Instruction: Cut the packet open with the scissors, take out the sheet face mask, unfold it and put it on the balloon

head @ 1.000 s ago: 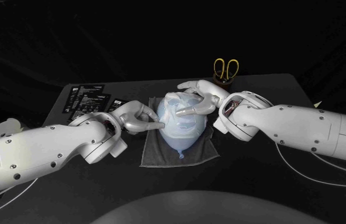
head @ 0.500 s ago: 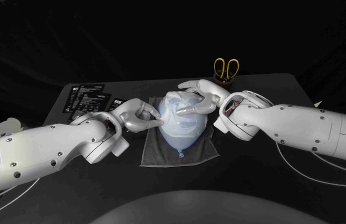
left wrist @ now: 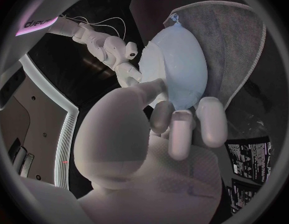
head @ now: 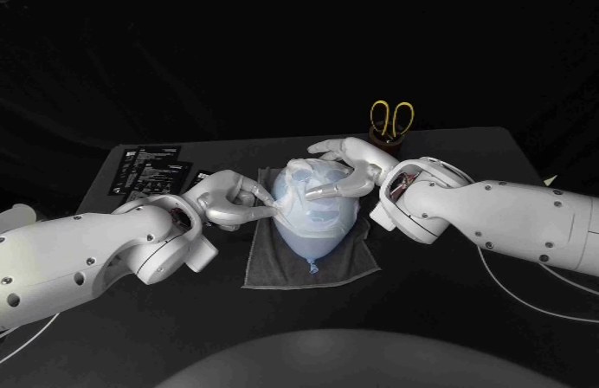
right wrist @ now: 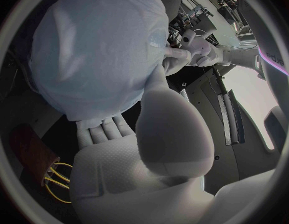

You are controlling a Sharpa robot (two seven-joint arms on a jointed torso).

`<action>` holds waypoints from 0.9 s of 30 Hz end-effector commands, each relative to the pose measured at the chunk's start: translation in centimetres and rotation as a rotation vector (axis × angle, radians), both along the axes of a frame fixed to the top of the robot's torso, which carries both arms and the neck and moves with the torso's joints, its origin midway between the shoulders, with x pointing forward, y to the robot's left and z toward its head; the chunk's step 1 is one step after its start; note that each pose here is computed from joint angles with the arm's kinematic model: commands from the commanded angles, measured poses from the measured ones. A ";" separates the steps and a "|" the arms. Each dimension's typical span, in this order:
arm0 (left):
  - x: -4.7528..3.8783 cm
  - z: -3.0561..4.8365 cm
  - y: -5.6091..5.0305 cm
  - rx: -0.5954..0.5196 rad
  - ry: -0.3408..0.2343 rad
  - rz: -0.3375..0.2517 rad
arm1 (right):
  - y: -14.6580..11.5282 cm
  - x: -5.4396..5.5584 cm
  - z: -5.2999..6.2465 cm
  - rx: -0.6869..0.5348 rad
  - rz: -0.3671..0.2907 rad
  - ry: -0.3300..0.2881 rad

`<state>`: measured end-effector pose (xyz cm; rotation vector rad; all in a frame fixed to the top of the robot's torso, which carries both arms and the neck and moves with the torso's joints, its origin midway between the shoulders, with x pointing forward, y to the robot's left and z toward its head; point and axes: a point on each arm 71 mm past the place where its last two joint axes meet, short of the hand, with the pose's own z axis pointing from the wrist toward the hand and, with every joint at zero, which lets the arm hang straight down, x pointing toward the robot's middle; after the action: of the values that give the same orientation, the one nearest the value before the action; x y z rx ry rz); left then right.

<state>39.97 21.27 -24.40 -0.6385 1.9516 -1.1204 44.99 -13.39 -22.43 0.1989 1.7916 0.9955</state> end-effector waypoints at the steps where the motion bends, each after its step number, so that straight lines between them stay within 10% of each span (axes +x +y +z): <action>1: -0.47 -0.32 -0.1 -0.046 0.100 -0.043 | 0.0 -0.3 -0.8 -0.029 0.012 0.036; 17: -1.83 -1.97 0.9 0.026 0.321 -0.111 | 0.0 -0.2 -0.8 -0.031 0.009 0.036; 27: -1.81 -2.45 1.2 0.027 0.355 -0.054 | 0.0 -0.2 -0.8 -0.030 0.009 0.036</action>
<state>38.28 22.45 -26.63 -0.7660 2.2667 -1.0793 45.03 -13.32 -22.49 0.1981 1.7925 0.9952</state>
